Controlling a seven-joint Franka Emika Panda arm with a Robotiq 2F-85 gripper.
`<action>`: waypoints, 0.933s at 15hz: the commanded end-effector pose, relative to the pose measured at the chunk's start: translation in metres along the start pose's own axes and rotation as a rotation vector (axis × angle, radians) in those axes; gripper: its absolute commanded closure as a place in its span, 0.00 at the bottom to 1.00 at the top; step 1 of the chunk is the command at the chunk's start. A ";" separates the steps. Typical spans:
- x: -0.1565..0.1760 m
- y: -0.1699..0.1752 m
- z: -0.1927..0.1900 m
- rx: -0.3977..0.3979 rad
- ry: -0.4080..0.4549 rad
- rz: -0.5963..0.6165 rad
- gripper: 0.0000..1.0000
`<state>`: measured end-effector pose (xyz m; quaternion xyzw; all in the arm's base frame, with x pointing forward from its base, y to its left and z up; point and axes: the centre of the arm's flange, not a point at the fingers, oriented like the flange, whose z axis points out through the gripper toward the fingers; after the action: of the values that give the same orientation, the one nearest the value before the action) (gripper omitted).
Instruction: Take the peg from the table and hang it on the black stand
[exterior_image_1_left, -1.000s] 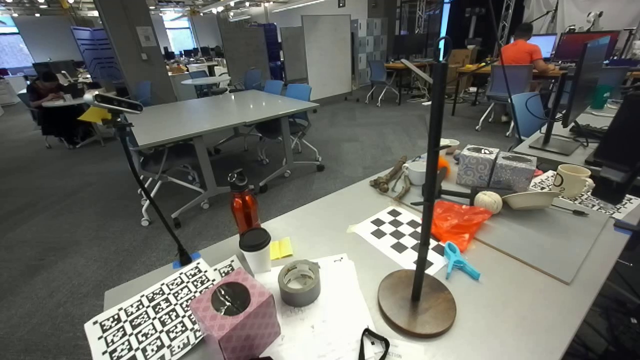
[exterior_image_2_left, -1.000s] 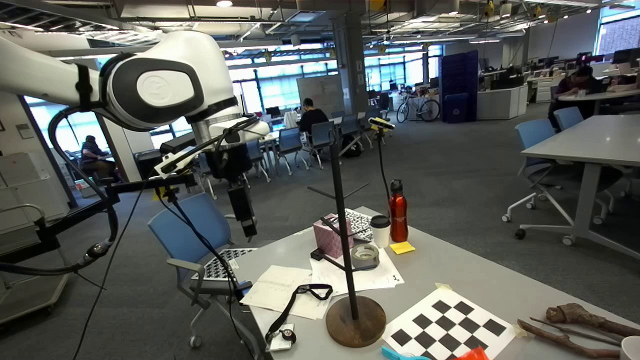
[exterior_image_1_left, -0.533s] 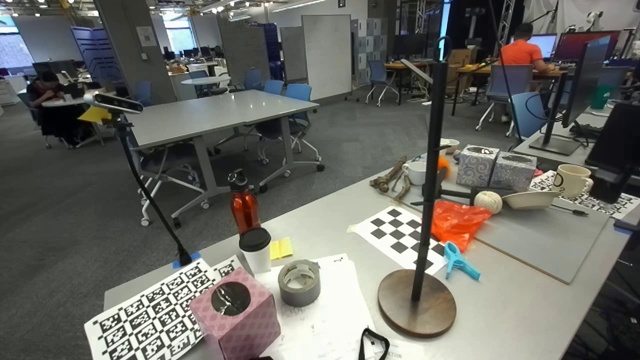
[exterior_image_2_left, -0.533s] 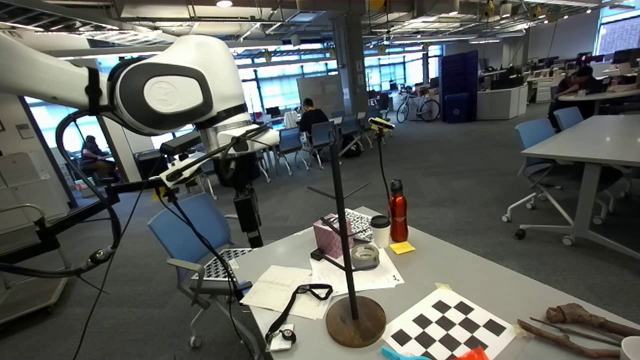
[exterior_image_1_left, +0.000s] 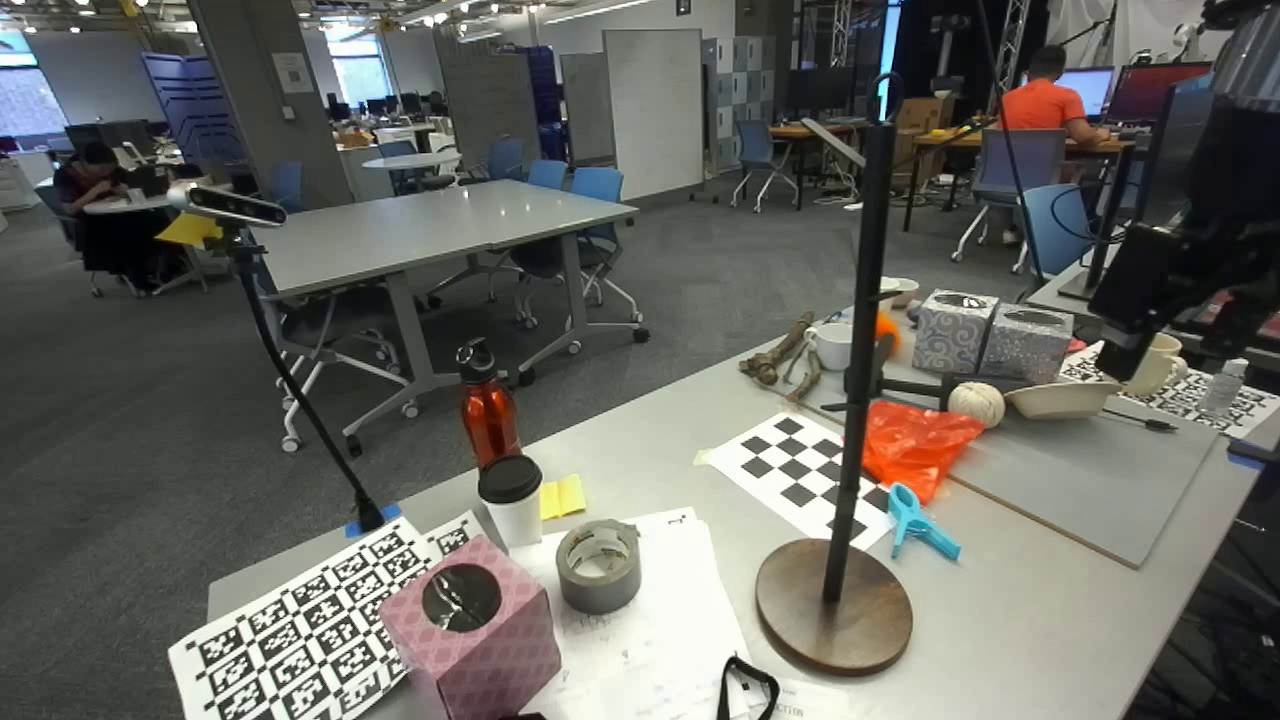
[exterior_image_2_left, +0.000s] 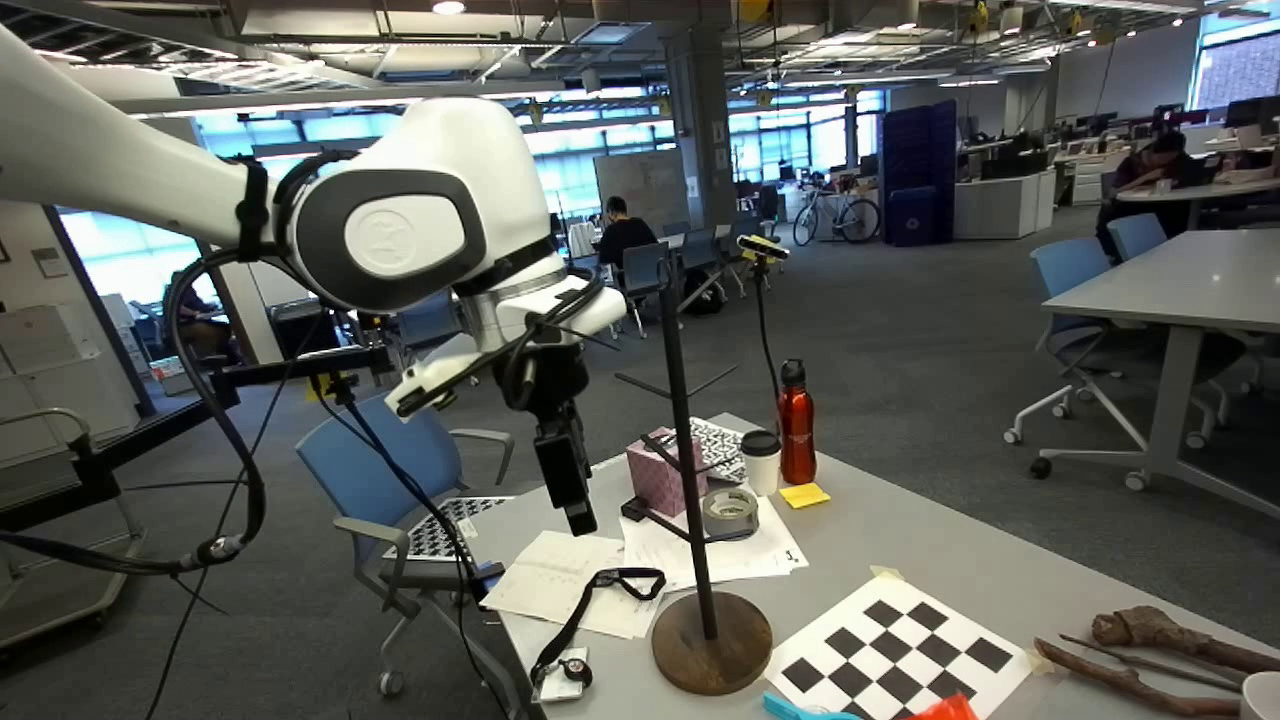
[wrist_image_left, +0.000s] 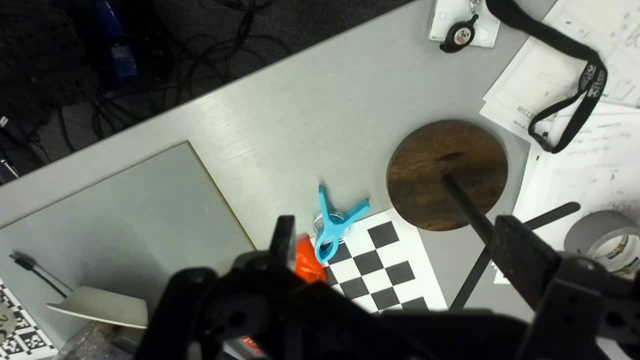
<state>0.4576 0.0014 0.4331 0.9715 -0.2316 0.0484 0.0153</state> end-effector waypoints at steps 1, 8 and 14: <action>0.022 0.004 0.029 0.011 0.044 0.073 0.00; 0.023 0.008 0.041 0.019 0.017 0.094 0.00; 0.029 0.010 0.060 -0.005 0.024 0.104 0.00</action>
<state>0.4780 -0.0188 0.3920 0.9592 -0.2768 0.0567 0.0065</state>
